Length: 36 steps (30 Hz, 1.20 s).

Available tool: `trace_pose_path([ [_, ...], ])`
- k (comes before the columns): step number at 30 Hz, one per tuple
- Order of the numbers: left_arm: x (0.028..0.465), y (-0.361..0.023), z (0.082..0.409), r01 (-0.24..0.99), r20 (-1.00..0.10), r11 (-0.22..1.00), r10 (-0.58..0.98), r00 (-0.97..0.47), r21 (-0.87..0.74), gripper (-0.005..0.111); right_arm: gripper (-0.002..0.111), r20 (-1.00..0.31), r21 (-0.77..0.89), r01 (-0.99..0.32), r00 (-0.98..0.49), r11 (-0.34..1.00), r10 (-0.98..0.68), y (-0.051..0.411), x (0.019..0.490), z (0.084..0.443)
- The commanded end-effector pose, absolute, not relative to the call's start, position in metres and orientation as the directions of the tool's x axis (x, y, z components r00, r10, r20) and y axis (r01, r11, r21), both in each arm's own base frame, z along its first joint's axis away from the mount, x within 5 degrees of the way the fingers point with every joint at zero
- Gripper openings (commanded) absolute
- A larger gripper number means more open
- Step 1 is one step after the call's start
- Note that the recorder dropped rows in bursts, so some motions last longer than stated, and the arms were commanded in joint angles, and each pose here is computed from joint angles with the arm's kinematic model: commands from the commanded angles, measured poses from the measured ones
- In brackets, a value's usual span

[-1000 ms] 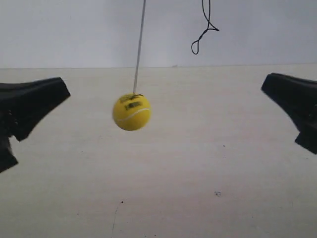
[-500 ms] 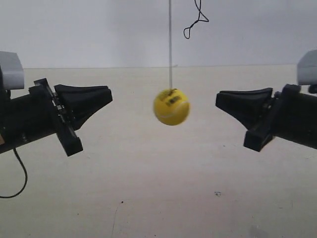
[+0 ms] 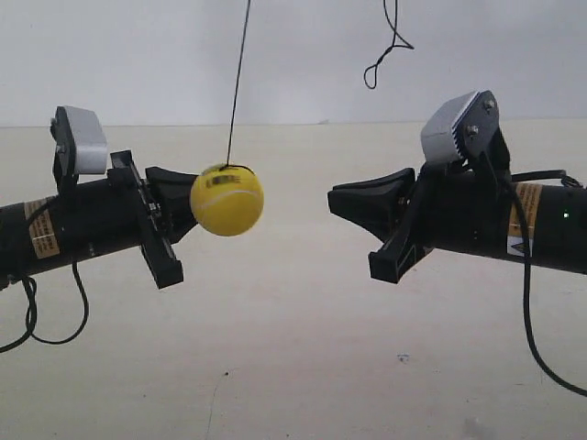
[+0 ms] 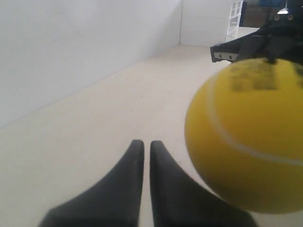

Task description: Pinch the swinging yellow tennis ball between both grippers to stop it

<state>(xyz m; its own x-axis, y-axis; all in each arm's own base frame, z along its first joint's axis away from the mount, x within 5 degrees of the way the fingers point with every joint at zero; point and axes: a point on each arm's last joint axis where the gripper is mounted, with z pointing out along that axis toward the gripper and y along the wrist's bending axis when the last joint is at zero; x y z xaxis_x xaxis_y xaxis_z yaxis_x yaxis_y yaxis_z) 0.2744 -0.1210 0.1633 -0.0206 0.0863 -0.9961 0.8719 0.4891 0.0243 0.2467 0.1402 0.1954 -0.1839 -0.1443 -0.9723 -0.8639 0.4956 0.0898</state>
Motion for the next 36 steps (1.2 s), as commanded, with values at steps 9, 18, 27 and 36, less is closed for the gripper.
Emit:
trace_pose_path([
  [9, 0.274, -0.124, 0.164, 0.889, -0.996, 0.457, 0.087, -0.010, 0.031, 0.005, 0.000, -0.979, 0.106, -0.876, -0.175, 0.471, -0.106, 0.143, 0.246, 0.200],
  [18, 0.268, -0.133, 0.163, 0.919, -0.994, 0.392, 0.106, -0.002, 0.040, 0.005, 0.000, -0.975, 0.113, -0.871, -0.191, 0.479, -0.117, 0.142, 0.246, 0.198],
  [27, 0.262, -0.134, 0.160, 0.942, -0.991, 0.332, 0.132, -0.002, 0.042, 0.005, 0.000, -0.959, 0.119, -0.853, -0.231, 0.508, -0.163, 0.140, 0.248, 0.192],
  [36, 0.262, -0.134, 0.160, 0.942, -0.992, 0.333, 0.129, -0.011, 0.033, 0.005, 0.000, -0.968, 0.137, -0.894, -0.212, 0.426, -0.135, 0.145, 0.241, 0.196],
])
